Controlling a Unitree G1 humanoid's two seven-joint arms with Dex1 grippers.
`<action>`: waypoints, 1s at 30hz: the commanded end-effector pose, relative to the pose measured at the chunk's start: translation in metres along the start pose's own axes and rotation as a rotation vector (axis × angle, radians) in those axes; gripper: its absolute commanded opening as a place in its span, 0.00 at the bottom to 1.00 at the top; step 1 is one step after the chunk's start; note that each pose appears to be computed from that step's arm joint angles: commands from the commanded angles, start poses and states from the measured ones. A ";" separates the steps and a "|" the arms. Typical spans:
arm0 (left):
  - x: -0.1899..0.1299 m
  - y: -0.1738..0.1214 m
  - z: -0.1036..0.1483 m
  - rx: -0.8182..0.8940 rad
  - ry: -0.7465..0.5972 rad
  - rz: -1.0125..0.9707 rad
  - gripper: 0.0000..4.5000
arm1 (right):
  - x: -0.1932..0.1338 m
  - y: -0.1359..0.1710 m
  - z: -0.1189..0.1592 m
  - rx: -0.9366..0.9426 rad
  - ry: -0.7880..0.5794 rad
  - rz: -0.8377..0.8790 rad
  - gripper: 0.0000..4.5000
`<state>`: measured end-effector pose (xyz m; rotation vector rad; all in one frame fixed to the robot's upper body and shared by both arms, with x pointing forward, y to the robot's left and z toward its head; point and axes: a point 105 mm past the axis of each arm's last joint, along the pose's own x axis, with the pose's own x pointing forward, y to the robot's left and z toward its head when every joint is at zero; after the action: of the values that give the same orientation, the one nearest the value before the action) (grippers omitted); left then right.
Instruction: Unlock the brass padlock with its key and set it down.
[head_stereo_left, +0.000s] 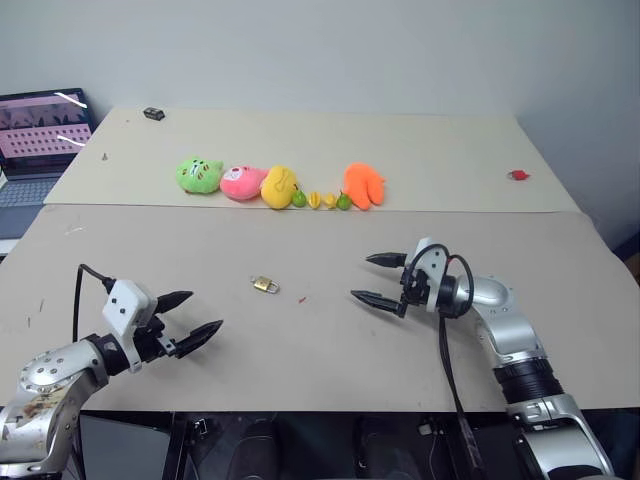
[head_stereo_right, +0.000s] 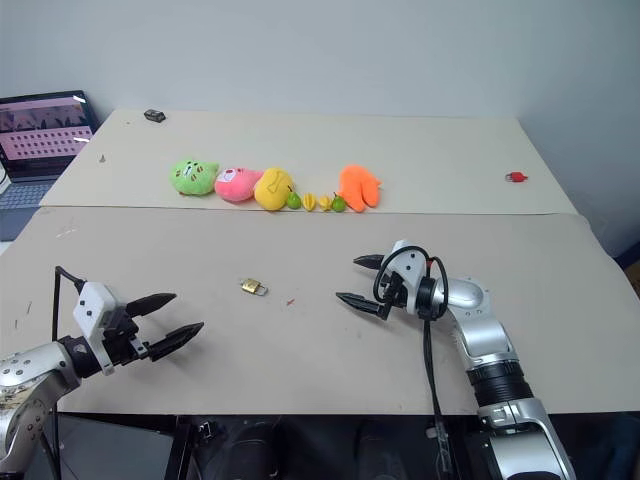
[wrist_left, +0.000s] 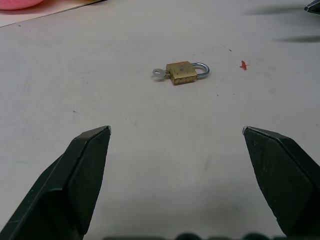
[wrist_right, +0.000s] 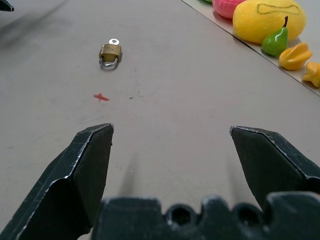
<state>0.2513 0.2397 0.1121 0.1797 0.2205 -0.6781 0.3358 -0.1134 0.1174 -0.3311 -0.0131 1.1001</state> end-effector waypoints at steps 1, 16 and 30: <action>0.002 0.003 0.012 0.048 -0.040 0.014 1.00 | 0.001 -0.004 0.016 -0.045 -0.053 -0.009 0.98; -0.007 0.047 0.002 0.129 -0.045 0.151 1.00 | 0.068 0.024 0.018 -0.073 0.001 0.070 0.98; -0.011 0.064 0.006 0.197 -0.053 0.180 1.00 | 0.126 0.050 0.016 -0.119 0.010 0.104 0.98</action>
<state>0.2823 0.3010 0.1141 0.3305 0.1392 -0.5049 0.3460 0.0158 0.0904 -0.4315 0.0030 1.2088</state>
